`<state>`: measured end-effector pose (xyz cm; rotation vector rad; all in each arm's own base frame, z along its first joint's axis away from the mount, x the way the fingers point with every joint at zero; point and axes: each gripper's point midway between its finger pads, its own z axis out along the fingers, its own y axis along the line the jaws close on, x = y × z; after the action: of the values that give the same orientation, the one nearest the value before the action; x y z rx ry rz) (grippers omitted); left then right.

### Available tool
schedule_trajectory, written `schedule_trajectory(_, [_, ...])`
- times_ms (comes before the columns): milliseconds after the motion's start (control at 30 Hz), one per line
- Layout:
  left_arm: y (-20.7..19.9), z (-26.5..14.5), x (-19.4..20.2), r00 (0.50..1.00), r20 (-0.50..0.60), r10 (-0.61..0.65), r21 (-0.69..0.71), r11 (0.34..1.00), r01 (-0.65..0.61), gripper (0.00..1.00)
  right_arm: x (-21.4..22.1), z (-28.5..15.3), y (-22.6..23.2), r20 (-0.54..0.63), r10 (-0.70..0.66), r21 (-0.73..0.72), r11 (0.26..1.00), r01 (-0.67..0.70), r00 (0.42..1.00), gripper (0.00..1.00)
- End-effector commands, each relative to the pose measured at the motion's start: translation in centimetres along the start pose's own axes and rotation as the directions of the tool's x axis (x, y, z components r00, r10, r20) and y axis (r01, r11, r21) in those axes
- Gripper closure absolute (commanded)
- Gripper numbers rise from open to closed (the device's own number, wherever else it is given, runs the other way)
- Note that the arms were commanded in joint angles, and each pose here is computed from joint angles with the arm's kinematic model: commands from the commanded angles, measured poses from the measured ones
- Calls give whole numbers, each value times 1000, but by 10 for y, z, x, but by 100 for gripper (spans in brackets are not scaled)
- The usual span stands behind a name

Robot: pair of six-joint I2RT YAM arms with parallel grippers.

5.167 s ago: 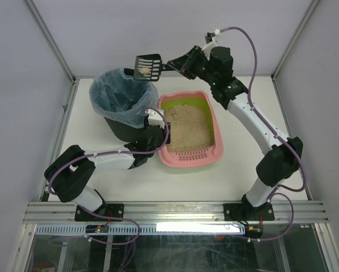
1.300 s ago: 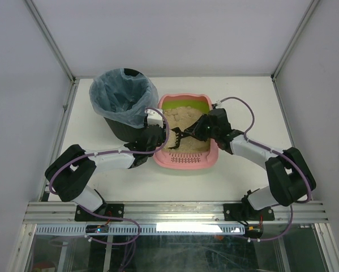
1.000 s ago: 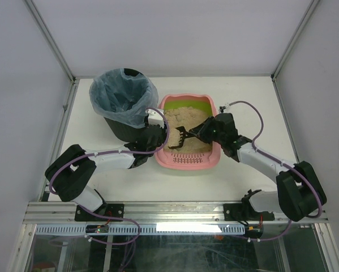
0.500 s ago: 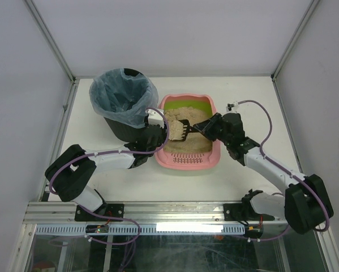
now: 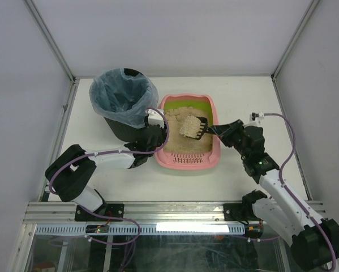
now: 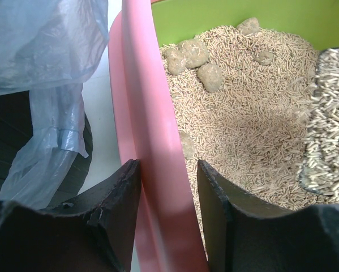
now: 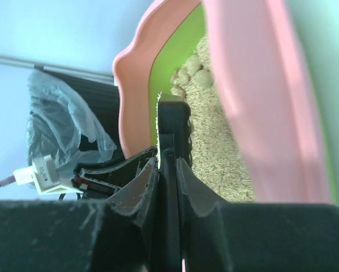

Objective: Clean the litter box

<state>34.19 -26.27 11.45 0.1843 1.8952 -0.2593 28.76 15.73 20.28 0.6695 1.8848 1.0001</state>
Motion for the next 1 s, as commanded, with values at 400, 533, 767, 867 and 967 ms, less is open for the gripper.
schedule_trajectory(400, [-46, -7, -17, 998, 29, -61, 177, 983, 55, 57, -32, -3, 25, -10, 281, -324, 907, -269, 960, 100])
schedule_trajectory(533, [-47, -6, -15, 998, 23, -57, 179, 982, 52, 57, -54, 0, 12, 33, 362, -333, 883, -331, 932, 100])
schedule_trajectory(767, [-47, -6, -16, 998, 25, -58, 180, 982, 53, 57, -71, 5, 8, 27, 380, -326, 878, -351, 925, 100])
schedule_trajectory(867, [-46, -6, -16, 998, 27, -58, 175, 983, 53, 57, -69, 8, 18, 10, 320, -320, 899, -300, 947, 100])
schedule_trajectory(967, [-48, -6, -15, 998, 22, -59, 183, 982, 54, 57, -68, 11, 16, -39, 336, -339, 882, -328, 941, 100])
